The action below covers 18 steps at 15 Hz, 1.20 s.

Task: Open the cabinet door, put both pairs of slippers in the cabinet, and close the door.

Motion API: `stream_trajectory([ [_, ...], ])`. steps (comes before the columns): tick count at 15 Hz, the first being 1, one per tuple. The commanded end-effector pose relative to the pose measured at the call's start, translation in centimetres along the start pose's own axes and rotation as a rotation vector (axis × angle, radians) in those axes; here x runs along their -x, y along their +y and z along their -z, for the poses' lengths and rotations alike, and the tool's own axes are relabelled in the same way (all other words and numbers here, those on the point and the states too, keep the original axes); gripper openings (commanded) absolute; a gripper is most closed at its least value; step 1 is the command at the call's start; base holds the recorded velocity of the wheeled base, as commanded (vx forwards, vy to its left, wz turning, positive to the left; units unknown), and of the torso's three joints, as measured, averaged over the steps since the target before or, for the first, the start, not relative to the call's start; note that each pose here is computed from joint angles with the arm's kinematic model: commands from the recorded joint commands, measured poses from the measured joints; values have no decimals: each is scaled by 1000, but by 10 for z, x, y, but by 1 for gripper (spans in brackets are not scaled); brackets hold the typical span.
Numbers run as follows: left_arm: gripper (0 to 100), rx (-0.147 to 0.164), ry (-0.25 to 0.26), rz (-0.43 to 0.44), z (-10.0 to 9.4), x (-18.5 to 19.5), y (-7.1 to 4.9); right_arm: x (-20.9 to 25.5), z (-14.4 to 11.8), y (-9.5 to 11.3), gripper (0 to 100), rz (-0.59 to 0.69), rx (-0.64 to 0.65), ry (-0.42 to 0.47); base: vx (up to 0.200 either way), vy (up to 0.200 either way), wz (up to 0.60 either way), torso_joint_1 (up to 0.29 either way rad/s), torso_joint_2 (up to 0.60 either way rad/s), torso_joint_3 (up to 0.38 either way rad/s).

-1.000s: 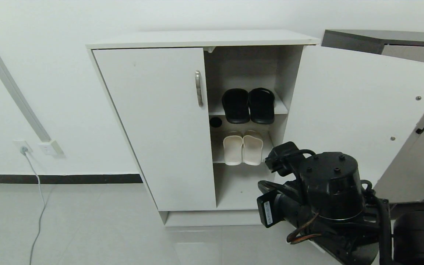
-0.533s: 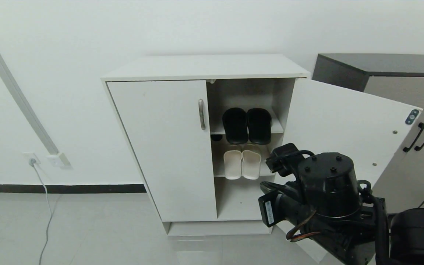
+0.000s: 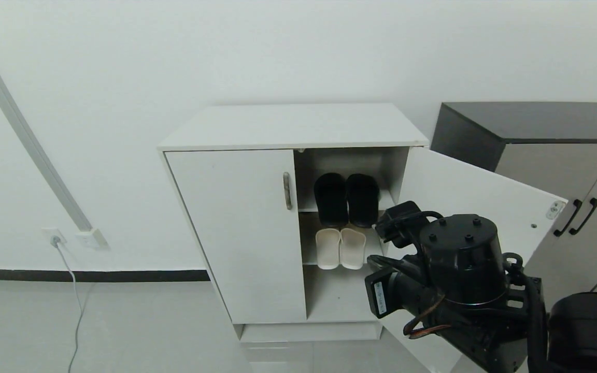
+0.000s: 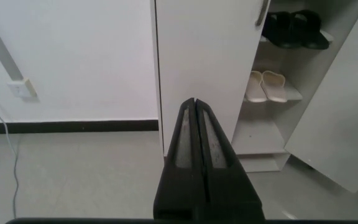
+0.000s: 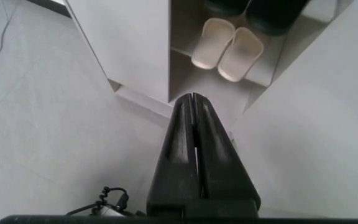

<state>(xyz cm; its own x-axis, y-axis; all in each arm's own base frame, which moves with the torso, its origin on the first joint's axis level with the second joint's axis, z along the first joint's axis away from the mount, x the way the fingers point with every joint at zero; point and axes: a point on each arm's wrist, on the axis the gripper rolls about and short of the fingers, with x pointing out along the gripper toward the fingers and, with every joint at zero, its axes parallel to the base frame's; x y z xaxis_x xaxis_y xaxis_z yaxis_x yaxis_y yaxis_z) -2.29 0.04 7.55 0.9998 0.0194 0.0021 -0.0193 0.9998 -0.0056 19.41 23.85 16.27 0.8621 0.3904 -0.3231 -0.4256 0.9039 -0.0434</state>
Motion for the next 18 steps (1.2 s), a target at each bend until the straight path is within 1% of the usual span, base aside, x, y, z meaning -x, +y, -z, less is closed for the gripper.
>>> stream_trajectory([
  [1, 0, 1, 1, -1, 0, 0, 0, 0, 0, 0, 0, -2, 1, 0, 0, 0, 0, 188, -496, -320],
  [12, 0, 1, 1, 1, 0, 0, 0, -6, -2, 3, 0, 2, -3, -5, 0, 0, 0, 215, -534, -318],
  [14, 0, -7, 2, 1, 0, 0, 0, -7, -3, 1, 0, 9, -7, -7, 0, 0, 0, 259, -593, -342],
  [18, 0, -2, 1, 2, 0, 0, 0, -9, -3, -3, 0, 19, -11, -6, 0, 0, 0, 243, -554, -303],
])
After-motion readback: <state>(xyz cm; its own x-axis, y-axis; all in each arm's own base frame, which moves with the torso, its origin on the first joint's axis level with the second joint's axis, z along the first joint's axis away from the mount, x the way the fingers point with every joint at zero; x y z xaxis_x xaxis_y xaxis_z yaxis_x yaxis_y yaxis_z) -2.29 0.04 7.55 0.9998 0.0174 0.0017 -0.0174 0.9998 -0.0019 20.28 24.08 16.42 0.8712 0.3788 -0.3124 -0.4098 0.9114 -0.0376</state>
